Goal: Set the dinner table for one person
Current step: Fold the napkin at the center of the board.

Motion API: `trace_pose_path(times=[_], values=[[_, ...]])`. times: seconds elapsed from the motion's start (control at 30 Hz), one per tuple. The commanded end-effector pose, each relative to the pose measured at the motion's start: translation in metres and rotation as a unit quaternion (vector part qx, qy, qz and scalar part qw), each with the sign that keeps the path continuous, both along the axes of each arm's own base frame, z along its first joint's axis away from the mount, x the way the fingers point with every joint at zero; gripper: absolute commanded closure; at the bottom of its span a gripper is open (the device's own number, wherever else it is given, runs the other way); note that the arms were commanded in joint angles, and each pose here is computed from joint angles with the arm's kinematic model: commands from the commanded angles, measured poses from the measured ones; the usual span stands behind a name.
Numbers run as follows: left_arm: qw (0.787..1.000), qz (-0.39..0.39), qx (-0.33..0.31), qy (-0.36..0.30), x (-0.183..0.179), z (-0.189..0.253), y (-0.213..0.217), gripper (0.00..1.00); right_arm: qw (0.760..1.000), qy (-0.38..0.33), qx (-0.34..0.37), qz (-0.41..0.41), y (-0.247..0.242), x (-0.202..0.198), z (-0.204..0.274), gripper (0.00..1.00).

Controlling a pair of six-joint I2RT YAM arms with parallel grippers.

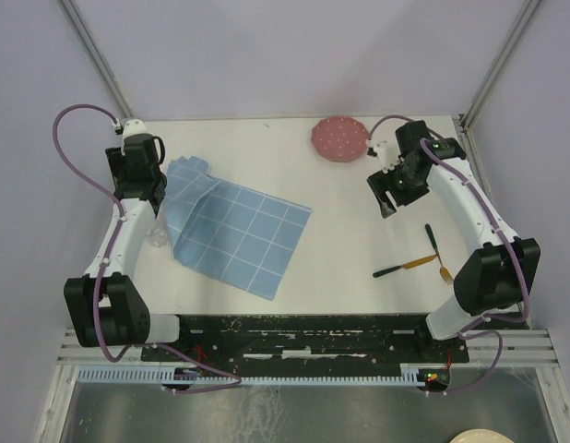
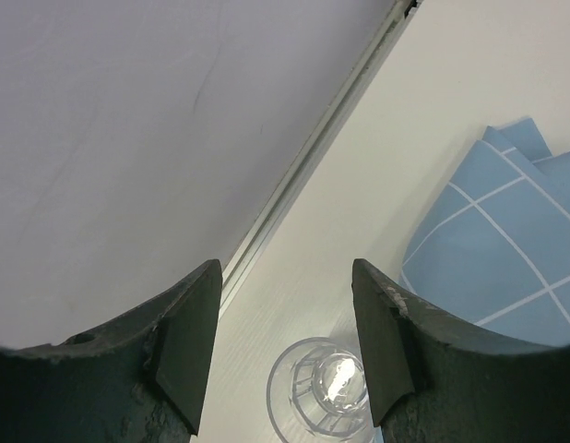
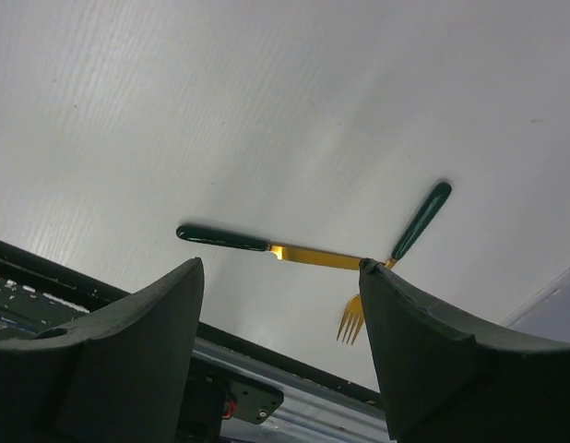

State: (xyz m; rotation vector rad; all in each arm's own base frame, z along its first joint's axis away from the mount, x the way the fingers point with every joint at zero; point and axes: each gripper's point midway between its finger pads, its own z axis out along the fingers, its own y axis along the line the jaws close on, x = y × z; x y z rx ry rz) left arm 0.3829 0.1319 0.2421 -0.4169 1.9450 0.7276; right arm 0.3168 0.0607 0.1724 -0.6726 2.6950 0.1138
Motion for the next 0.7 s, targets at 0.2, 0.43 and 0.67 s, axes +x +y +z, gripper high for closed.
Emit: trace_pose_path(times=[0.2, 0.43, 0.67], values=[[0.997, -0.062, -0.011, -0.037, 0.002, 0.029, -0.016, 0.34, 0.990, 0.016, 0.018, 0.140, 0.078, -0.009, 0.004, 0.24], [0.989, -0.137, 0.015, -0.051, -0.009, 0.060, -0.032, 0.35, 0.979, 0.039, -0.001, 0.201, 0.148, 0.008, -0.015, 0.26], [0.985, -0.168, 0.022, -0.038, -0.045, 0.069, -0.042, 0.35, 0.956, 0.048, -0.046, 0.287, 0.237, 0.001, -0.048, 0.58]])
